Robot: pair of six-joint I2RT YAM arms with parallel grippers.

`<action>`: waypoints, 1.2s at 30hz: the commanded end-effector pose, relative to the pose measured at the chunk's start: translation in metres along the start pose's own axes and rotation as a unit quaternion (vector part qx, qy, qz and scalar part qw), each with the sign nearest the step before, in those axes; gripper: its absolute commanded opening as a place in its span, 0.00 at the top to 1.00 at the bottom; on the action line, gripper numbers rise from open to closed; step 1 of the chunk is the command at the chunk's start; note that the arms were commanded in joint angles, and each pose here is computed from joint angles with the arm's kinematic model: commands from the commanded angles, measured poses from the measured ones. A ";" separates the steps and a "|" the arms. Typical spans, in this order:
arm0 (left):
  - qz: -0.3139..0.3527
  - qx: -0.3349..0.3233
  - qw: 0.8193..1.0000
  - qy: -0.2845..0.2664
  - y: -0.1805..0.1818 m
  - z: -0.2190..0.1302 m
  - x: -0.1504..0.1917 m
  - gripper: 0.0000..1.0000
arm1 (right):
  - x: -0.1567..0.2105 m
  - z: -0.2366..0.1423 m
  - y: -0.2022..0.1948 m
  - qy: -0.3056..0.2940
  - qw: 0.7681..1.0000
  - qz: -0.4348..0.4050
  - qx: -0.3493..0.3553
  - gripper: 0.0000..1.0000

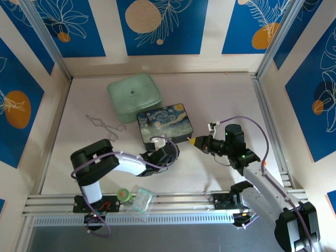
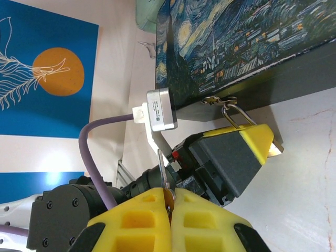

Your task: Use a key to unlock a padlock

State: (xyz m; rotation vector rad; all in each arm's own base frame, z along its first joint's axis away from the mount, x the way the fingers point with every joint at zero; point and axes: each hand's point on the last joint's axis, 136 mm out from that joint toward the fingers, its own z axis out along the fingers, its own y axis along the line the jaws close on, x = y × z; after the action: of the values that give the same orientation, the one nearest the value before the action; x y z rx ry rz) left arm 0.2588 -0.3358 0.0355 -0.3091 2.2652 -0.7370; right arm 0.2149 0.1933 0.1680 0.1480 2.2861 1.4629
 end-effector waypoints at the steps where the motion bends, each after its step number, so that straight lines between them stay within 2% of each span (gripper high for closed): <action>1: 0.017 -0.022 0.999 0.025 0.016 0.014 0.013 0.61 | 0.001 -0.001 -0.002 -0.002 1.000 0.003 -0.001 1.00; 11: 0.011 -0.009 1.000 0.021 0.010 0.007 0.006 0.90 | 0.013 0.004 -0.017 0.015 0.999 0.037 0.000 1.00; 16: -0.041 0.014 0.999 0.027 -0.002 0.000 -0.006 0.91 | 0.029 0.015 -0.027 0.049 0.993 0.103 -0.018 1.00; 22: -0.144 0.049 0.988 0.027 -0.011 -0.011 -0.023 0.91 | 0.045 0.031 -0.034 0.076 0.985 0.148 -0.044 1.00; 28: -0.178 0.076 0.981 0.016 -0.028 -0.024 -0.040 0.92 | 0.049 0.039 -0.038 0.081 0.984 0.150 -0.052 1.00; 36: -0.183 0.103 0.977 -0.024 -0.041 -0.048 -0.069 0.94 | 0.041 0.055 -0.020 0.092 0.983 0.141 -0.077 1.00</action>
State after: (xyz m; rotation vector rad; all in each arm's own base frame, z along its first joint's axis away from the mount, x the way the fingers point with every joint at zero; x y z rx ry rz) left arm 0.2653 -0.3236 0.0896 -0.6020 2.2095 -1.0479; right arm 0.1950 0.2328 0.0985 0.3890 2.4253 1.8008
